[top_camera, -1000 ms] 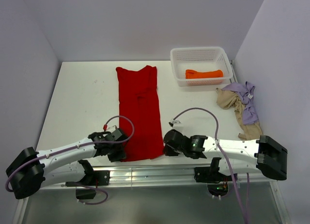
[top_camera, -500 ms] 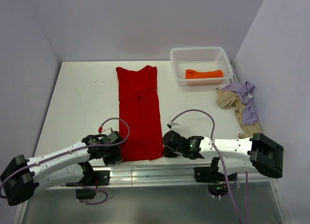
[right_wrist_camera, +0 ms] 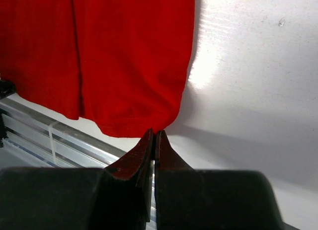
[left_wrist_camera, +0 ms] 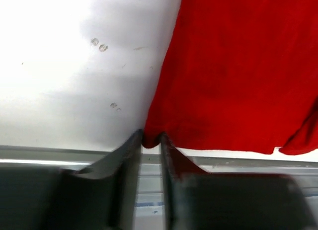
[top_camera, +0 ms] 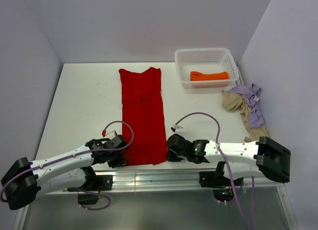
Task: Roll the t-shirts
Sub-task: Fold the tshirt
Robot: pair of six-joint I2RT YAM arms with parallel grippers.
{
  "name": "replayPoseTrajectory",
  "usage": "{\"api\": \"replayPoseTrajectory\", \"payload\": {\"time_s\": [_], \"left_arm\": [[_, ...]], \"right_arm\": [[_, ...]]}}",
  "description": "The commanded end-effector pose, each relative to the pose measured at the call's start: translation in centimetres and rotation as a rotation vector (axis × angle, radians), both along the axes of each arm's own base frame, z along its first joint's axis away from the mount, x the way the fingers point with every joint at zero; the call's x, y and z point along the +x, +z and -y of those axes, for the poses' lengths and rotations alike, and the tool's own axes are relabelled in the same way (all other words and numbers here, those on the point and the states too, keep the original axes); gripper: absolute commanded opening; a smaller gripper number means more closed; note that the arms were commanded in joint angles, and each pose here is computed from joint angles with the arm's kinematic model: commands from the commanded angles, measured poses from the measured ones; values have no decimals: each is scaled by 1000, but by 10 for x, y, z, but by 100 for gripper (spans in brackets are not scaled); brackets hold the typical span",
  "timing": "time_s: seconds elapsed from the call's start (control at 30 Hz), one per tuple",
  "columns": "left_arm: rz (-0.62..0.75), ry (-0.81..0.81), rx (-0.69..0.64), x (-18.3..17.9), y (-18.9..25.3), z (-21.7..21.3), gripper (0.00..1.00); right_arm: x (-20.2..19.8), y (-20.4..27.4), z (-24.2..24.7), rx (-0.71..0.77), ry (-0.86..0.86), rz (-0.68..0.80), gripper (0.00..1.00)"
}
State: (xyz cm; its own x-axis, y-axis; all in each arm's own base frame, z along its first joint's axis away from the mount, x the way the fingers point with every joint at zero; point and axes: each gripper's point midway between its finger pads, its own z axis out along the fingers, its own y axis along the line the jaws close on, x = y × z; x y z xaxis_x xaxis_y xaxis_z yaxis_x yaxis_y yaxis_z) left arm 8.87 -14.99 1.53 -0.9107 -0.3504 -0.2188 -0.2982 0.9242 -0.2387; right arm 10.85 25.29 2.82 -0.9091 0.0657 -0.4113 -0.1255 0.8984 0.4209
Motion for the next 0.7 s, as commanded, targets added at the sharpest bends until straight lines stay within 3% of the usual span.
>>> {"api": "replayPoseTrajectory", "payload": {"time_s": [0.0,0.03,0.07,0.67], "left_arm": [[30,7,2,6,-4,2,23],[26,5,9,6,-5,2,7],[27,4,17,7,-5,0,1],[78,-51,-81,23,38,25,0]], "right_arm": [[1,1,-5,17,2,9,0],[0,0,-5,14,4,8,0],[0,0,-4,8,6,7,0],[9,39,-11,21,28,66,0]]}}
